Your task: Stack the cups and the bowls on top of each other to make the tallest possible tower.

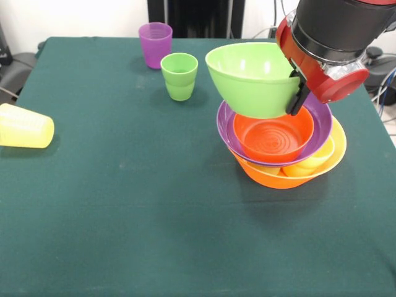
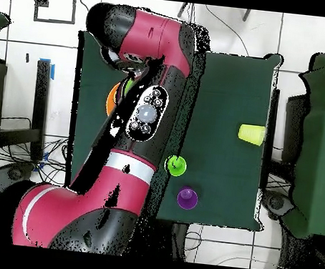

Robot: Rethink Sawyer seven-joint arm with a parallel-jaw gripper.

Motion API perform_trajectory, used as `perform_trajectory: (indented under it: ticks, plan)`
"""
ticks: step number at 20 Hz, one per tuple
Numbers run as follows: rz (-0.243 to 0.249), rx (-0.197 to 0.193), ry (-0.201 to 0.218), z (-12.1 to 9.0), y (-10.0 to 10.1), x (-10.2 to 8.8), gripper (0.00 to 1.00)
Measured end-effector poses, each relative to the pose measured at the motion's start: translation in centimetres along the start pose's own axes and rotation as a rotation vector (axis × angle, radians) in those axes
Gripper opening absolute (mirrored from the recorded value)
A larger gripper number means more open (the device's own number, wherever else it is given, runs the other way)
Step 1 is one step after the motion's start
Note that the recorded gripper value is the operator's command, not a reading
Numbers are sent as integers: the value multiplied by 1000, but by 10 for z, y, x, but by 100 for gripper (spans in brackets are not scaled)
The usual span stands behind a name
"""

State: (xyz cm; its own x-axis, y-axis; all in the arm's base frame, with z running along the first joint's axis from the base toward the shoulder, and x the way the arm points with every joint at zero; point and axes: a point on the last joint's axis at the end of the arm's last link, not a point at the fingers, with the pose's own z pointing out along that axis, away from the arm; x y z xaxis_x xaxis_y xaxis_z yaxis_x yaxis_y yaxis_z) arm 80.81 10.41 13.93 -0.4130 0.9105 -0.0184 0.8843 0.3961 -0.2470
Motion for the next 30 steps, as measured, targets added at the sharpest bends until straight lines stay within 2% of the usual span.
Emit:
perform_trajectory:
  ticks: [13,21,30]
  plan:
    - [2,-43,-35,-2,6,-5,0]
    - [-3,-84,-61,-6,15,-7,0]
    - [4,-123,-60,-9,21,-7,0]
